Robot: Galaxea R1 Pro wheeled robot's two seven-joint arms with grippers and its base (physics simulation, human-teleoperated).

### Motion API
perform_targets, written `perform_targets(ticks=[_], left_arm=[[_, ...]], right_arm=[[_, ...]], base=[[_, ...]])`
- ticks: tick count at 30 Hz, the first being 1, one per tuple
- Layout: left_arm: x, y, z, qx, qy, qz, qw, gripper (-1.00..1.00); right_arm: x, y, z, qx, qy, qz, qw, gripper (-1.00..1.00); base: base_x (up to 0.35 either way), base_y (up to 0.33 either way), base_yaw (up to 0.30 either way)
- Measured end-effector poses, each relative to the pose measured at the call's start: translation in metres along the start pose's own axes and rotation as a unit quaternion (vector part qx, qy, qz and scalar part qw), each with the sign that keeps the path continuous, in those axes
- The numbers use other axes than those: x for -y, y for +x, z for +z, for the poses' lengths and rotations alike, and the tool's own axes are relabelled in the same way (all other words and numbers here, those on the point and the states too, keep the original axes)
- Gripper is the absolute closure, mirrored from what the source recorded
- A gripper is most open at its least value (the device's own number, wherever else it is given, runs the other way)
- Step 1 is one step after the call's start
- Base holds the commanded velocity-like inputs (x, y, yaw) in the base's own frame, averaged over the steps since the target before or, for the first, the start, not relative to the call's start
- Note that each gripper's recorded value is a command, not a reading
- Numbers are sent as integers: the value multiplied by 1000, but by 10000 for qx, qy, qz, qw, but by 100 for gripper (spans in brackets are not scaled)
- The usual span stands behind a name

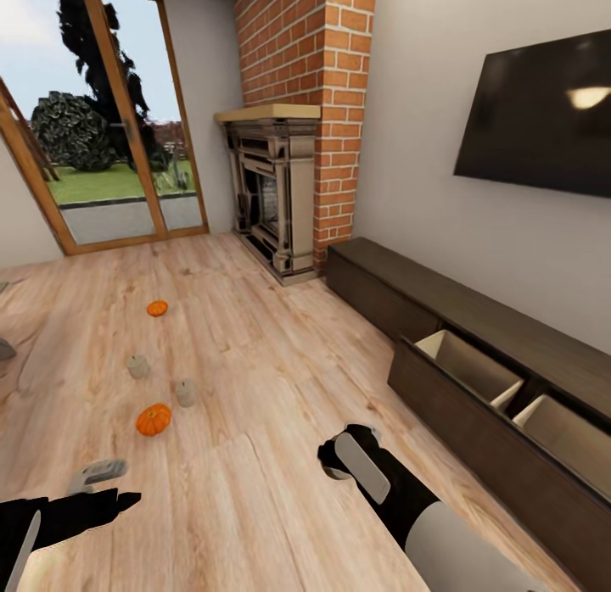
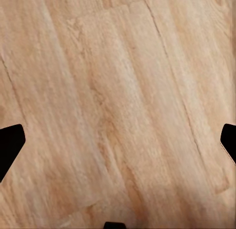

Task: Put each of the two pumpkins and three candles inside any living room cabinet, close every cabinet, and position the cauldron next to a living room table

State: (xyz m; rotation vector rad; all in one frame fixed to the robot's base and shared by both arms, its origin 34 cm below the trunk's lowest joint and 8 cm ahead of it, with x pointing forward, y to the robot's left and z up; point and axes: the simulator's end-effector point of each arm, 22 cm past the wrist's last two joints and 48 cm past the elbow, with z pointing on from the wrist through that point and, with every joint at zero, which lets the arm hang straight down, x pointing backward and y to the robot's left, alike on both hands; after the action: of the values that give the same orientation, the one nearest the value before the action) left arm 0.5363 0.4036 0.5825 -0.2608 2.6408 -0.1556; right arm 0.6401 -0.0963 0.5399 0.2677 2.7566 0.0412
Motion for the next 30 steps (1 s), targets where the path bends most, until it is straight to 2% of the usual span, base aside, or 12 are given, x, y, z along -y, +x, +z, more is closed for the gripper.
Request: perform_targets(ticks=[3, 5, 7, 13, 21, 30], left_arm=[[0, 0, 0, 0, 1, -1, 10000, -100], [0, 0, 0, 0, 4, -3, 10000, -100], [1, 0, 0, 0, 7, -4, 10000, -100], [1, 0, 0, 0, 8, -5, 10000, -100], [1, 0, -1, 10, 12, -4, 10000, -100], [2, -2, -2, 37, 22, -2, 10000, -100]], right_arm=[[1, 1, 1, -11, 11, -8, 10000, 100], [-4, 6, 1, 8, 18, -190, 9998, 100], [-5, 6, 0, 25, 34, -247, 9997, 100], [-7, 7, 0, 25, 27, -268, 9996, 100], [-8, 7, -1, 36, 14, -276, 9996, 100], [-16, 7, -5, 57, -45, -277, 9996, 100]], base=[[322, -17, 0], [331, -1, 0], [332, 0, 0], [336, 0, 11], [327, 0, 240], [176, -47, 267]])
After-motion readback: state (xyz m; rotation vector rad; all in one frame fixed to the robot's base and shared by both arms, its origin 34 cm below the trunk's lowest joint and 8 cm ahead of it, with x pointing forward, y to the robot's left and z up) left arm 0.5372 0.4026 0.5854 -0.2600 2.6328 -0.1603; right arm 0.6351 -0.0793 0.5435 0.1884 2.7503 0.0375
